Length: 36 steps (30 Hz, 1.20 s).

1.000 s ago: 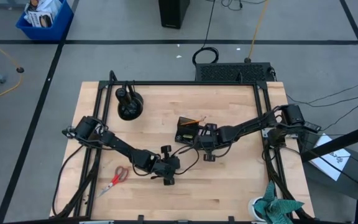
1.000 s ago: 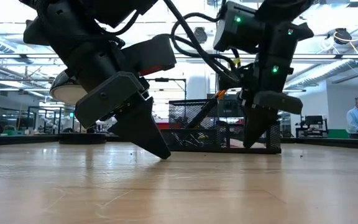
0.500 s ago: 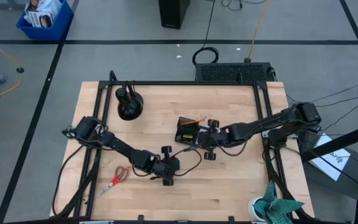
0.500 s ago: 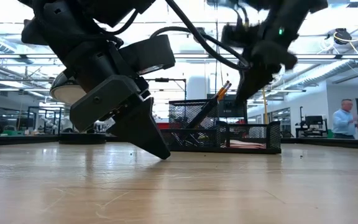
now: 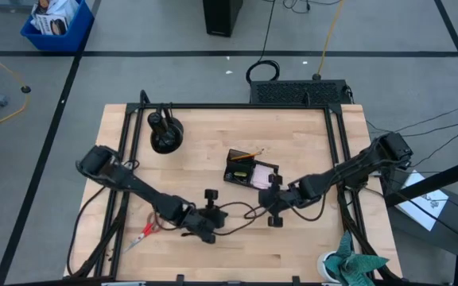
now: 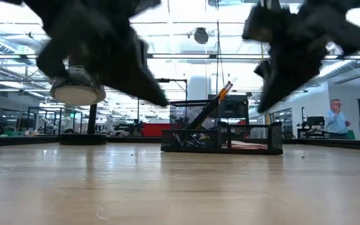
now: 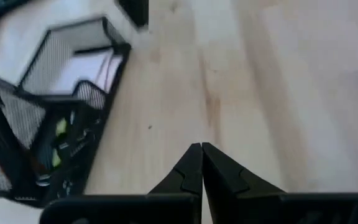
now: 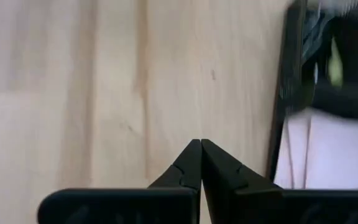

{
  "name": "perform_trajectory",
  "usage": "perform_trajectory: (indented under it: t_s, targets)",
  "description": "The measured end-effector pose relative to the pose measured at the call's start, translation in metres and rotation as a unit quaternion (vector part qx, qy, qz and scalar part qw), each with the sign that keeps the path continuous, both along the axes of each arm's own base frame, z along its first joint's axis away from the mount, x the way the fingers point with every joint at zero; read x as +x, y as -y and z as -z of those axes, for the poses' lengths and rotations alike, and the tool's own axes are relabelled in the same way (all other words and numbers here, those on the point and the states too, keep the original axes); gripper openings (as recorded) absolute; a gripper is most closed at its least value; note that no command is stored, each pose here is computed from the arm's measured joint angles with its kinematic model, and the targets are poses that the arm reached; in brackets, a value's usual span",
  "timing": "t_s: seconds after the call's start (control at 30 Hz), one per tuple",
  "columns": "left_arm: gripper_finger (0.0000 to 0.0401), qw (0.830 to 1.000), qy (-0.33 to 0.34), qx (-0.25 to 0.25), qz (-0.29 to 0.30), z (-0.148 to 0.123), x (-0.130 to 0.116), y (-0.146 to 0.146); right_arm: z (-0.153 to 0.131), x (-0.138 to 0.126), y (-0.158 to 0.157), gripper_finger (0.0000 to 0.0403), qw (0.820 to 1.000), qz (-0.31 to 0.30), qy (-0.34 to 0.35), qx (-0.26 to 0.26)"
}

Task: Pick and place office supplies into organizer
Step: Adjust the black desk organizer

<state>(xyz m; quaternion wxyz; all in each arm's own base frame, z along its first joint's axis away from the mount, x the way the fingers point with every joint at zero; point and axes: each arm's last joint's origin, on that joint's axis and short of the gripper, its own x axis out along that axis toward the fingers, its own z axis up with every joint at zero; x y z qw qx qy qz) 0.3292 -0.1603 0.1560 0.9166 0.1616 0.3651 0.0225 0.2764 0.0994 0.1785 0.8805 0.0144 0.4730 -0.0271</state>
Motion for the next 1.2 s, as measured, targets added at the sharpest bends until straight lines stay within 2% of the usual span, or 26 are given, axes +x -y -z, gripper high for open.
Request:
perform_trajectory:
  t_s: [0.1,0.27,0.37,0.43,0.77,1.1,1.2]
  targets:
    - [0.0017,1.0,0.016,0.011,0.02,-0.019,-0.014,0.007,0.016,-0.008,0.003,0.0001,1.0,0.025,-0.007,0.014]
    - [0.0017,0.998,0.049,0.0,0.035,-0.042,-0.034,0.012,0.034,-0.021,0.009,0.0001,0.998,0.052,-0.024,0.019]
    - [0.0017,0.998,0.05,-0.003,0.038,-0.048,-0.046,0.011,0.039,-0.024,0.014,0.0001,0.997,0.068,-0.032,0.016]
    - [0.0017,0.997,0.064,-0.017,0.033,-0.052,-0.047,0.012,0.042,-0.025,0.02,0.0001,0.996,0.087,-0.032,-0.003]
    - [0.0017,0.998,0.05,-0.019,0.038,-0.049,-0.052,0.013,0.044,-0.022,0.051,0.0,0.986,0.16,-0.029,-0.041]
    - [0.0017,0.998,0.027,-0.013,0.057,-0.047,-0.055,0.013,0.044,-0.018,0.062,0.0,0.987,0.148,-0.032,-0.055]
    - [0.0017,0.998,0.015,-0.013,0.065,-0.045,-0.057,0.014,0.043,-0.016,0.061,0.0,0.989,0.141,-0.023,-0.043]
